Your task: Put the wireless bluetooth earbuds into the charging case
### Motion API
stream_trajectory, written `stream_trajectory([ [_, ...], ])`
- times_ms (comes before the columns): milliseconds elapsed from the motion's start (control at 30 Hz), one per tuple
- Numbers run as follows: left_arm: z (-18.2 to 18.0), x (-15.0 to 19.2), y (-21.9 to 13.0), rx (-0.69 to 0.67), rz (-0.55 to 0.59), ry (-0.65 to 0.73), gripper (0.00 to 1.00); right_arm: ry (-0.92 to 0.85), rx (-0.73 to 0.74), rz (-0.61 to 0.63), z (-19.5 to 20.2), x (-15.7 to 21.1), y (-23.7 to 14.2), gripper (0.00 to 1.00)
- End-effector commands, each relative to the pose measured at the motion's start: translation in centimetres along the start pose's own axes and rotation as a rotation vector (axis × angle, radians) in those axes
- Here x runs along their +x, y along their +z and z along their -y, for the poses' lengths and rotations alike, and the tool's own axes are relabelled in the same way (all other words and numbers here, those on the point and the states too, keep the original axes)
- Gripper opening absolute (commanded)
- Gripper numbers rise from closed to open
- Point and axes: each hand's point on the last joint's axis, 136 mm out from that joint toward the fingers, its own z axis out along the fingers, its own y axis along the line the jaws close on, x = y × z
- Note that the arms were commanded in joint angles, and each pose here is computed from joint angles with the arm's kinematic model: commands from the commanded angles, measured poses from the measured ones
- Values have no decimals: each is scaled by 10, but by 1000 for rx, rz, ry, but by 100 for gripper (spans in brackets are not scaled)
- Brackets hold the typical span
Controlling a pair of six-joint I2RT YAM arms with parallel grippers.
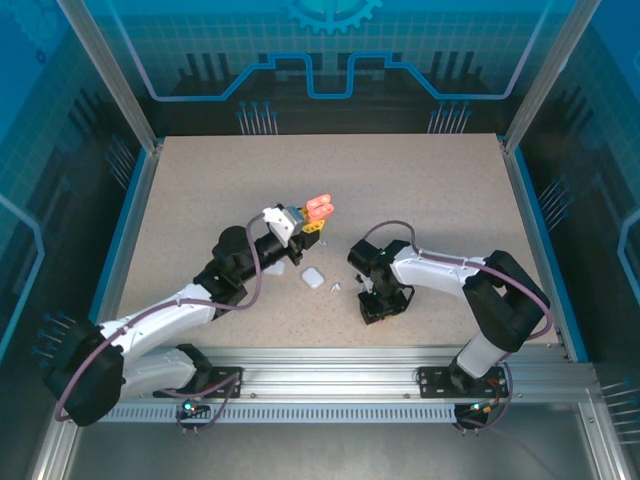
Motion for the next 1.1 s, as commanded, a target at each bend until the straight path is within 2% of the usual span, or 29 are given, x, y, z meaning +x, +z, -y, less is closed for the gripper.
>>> stream_trajectory([
  [0, -4, -16, -3, -21, 39, 31, 11, -23, 22, -1, -1, -4, 0, 35],
  [167, -5, -17, -4, -25, 41, 31, 11, -23, 31, -22, 2, 2, 2, 34],
  [533, -5, -15, -2, -20, 38, 21, 11, 0, 20, 17, 6, 9, -8, 33],
  [1067, -5, -17, -3, -23, 40, 24, 11, -6, 26, -5, 5, 1, 13, 29],
])
